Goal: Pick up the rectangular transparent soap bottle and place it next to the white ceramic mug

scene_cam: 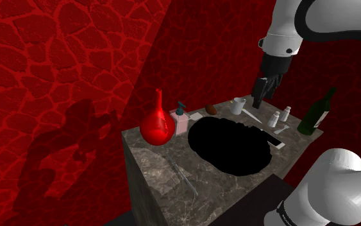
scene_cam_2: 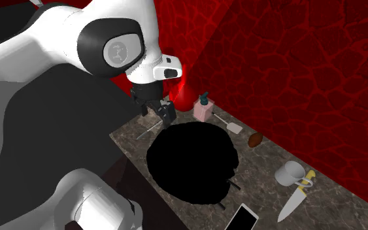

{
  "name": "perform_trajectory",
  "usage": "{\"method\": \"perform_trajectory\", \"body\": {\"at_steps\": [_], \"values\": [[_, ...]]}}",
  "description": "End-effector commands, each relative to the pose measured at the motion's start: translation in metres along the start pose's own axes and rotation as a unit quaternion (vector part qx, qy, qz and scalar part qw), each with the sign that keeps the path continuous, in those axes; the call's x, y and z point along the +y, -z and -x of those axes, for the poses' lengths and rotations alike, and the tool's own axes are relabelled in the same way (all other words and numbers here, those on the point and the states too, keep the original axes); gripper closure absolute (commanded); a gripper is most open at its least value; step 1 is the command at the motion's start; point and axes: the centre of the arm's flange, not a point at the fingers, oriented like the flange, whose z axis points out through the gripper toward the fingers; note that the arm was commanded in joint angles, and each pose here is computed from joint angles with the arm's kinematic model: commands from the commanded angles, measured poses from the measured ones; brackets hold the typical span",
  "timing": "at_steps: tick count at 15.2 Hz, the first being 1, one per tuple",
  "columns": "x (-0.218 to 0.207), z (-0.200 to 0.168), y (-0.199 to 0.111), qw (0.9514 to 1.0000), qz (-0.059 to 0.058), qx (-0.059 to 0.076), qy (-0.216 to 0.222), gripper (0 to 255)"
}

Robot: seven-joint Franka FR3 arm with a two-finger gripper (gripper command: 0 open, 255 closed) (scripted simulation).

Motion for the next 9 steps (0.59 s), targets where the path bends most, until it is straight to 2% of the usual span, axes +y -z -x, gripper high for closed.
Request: {"method": "perform_trajectory", "body": {"at_steps": [1,9], "values": [[0.0,0.0,0.0,1.0,0.0,0.0,0.0,0],[0.001,-0.1,-0.038,0.9999,-0.01,-0.003,0.012,0]]}}
